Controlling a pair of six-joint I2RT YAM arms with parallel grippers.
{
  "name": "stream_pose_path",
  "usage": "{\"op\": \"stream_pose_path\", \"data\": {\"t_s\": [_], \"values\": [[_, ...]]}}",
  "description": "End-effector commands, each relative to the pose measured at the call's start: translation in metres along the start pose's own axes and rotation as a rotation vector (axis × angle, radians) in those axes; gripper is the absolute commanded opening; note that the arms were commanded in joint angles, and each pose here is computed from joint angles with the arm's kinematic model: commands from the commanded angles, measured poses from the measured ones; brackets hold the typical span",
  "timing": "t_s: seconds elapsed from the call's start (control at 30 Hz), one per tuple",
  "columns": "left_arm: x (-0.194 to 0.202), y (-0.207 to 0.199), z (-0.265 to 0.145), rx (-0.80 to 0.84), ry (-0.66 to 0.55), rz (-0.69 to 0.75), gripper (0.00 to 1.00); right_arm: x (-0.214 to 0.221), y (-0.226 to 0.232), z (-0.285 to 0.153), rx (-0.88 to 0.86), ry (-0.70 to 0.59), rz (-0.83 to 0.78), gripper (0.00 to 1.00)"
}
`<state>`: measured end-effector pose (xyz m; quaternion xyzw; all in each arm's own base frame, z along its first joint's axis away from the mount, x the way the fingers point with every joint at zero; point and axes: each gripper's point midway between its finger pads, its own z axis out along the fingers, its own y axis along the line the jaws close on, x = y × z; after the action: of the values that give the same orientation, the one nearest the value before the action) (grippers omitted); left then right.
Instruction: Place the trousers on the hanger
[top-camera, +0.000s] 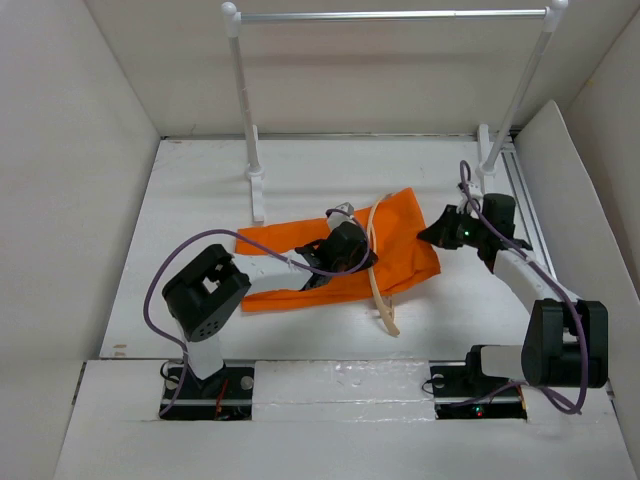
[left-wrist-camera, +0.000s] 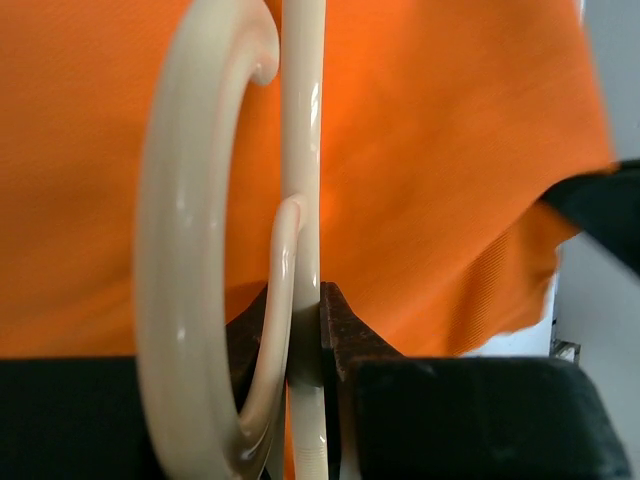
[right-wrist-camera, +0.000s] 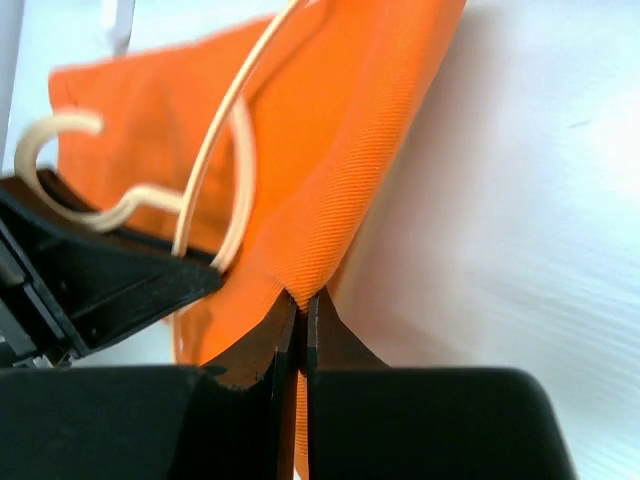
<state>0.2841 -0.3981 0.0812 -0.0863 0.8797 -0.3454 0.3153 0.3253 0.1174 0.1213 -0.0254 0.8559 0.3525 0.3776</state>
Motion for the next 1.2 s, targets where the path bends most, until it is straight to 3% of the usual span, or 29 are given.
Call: {"op": "stream_pose_path", "data": {"t_s": [0.0,0.2,0.53,0.8,1.1,1.17], "values": [[-0.003,0.031,-0.017,-0.096,0.0,0.064,0.0,-0.042,-0.007,-0.024,0.024,-0.085,-0.043,0.0],[-0.023,0.041,-0.038,-0.156,-0.06,0.119,0.0,-0.033,-0.052,-0.062,0.143,-0.133,0.031,0.0],[-0.023,0.063,-0.049,-0.219,-0.06,0.133,0.0,-0.008,-0.08,-0.073,0.191,-0.14,0.102,0.0],[-0.042,0.055,-0.055,-0.251,-0.109,0.156,0.0,-0.013,-0.095,-0.077,0.219,-0.141,0.119,0.0],[-0.055,0.021,-0.065,-0.136,-0.133,0.13,0.0,0.018,-0.094,-0.055,0.199,-0.06,0.147,0.0],[-0.062,0.008,-0.069,-0.1,-0.15,0.121,0.0,0.019,-0.092,-0.054,0.2,-0.045,0.145,0.06]]}}
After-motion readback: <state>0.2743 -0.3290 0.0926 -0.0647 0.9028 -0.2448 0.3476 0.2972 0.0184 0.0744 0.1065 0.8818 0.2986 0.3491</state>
